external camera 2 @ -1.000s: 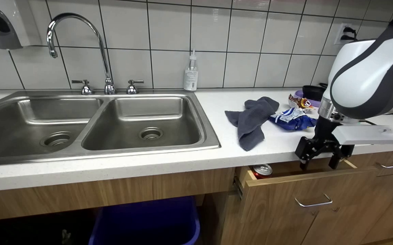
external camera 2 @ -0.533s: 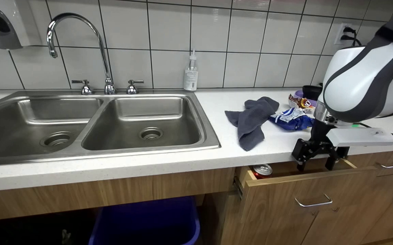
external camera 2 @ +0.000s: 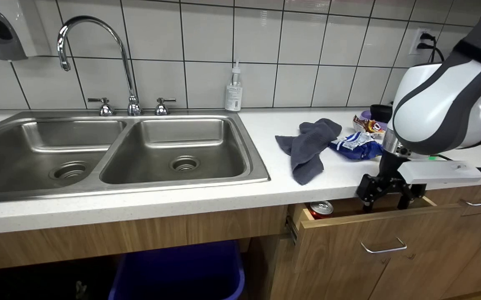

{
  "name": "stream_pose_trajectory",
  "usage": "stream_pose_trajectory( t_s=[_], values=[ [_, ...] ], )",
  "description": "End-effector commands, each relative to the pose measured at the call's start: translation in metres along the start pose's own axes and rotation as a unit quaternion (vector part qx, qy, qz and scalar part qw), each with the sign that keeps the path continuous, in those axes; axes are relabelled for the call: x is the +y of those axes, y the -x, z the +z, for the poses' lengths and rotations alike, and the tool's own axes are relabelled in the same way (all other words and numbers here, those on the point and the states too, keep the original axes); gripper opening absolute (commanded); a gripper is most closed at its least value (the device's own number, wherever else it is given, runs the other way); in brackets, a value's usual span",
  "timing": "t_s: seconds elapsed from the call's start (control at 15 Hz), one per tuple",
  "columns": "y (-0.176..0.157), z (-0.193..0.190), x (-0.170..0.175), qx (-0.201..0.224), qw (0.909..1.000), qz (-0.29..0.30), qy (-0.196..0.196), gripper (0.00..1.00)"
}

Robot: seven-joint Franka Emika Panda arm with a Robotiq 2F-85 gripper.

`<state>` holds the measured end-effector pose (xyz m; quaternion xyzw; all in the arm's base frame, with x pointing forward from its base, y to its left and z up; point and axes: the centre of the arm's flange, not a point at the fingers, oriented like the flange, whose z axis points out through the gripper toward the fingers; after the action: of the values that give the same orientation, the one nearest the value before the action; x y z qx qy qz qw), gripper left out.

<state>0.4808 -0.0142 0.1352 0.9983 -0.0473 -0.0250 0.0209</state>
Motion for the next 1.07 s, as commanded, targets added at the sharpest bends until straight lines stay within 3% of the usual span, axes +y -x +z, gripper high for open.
stream_pose_trajectory(
  t_s=[0.0, 1.0],
  values=[
    [0.014, -0.012, 0.002, -0.010, 1.0000, 0.002, 0.002, 1.00],
    [0.082, -0.009, 0.008, -0.057, 0.9977, 0.032, 0.017, 1.00]
  ],
)
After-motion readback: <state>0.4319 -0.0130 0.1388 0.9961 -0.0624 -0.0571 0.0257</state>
